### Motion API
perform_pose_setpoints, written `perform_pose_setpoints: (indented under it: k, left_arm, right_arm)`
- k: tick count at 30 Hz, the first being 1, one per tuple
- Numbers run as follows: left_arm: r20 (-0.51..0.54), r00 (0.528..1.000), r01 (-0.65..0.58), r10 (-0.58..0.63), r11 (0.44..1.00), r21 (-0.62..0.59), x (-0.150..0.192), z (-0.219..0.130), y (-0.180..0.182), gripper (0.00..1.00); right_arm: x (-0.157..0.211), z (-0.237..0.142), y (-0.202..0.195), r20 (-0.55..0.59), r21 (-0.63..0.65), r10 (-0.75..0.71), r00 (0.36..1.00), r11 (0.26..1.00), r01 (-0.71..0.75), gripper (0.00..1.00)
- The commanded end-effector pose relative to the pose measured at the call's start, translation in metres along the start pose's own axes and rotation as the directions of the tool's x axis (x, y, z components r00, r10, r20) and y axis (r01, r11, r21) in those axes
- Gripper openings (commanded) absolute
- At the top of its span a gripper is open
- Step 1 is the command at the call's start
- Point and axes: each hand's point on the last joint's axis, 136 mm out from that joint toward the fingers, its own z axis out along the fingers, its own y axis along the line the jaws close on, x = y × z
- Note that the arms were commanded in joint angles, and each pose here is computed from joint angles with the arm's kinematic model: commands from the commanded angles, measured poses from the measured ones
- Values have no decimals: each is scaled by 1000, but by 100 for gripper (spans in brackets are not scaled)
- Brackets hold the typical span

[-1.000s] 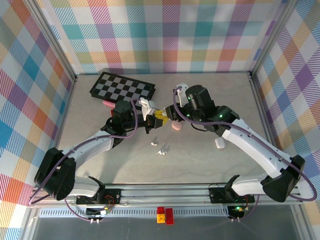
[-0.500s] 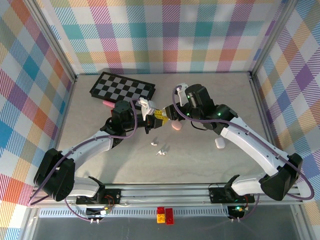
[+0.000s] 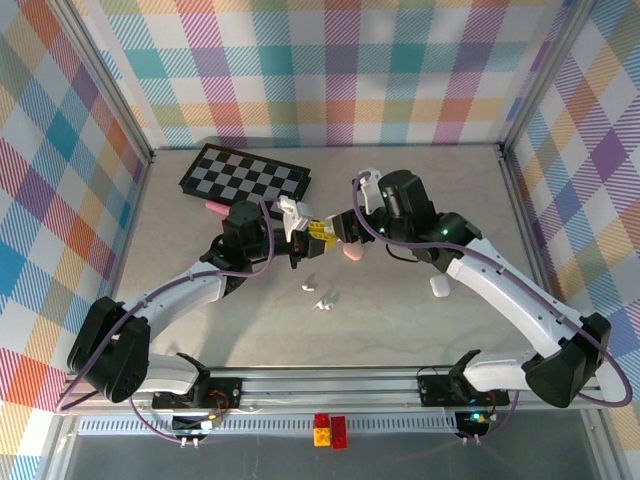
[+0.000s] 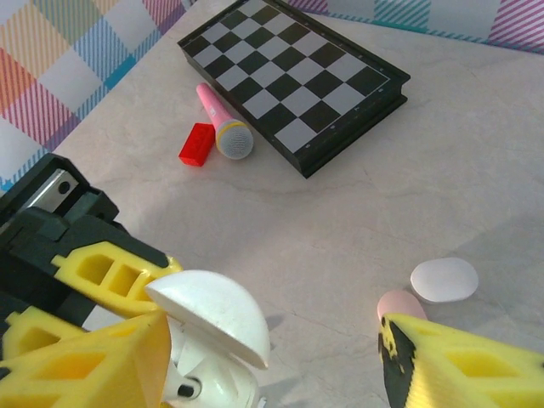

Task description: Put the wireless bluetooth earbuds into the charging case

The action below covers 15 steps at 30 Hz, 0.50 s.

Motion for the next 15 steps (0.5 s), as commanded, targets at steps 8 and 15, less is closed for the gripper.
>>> perform_pose_setpoints:
  k: [8, 15]
  left_arm:
    - [54, 997, -49, 48, 999, 14, -29, -4, 0, 0]
    - [67, 997, -42, 41, 999, 19, -30, -5, -2, 0]
  right_arm:
    - [6, -12, 12, 31, -96, -10, 999, 995, 13, 70]
    - [8, -16, -3, 21, -34, 39, 999, 999, -38, 68]
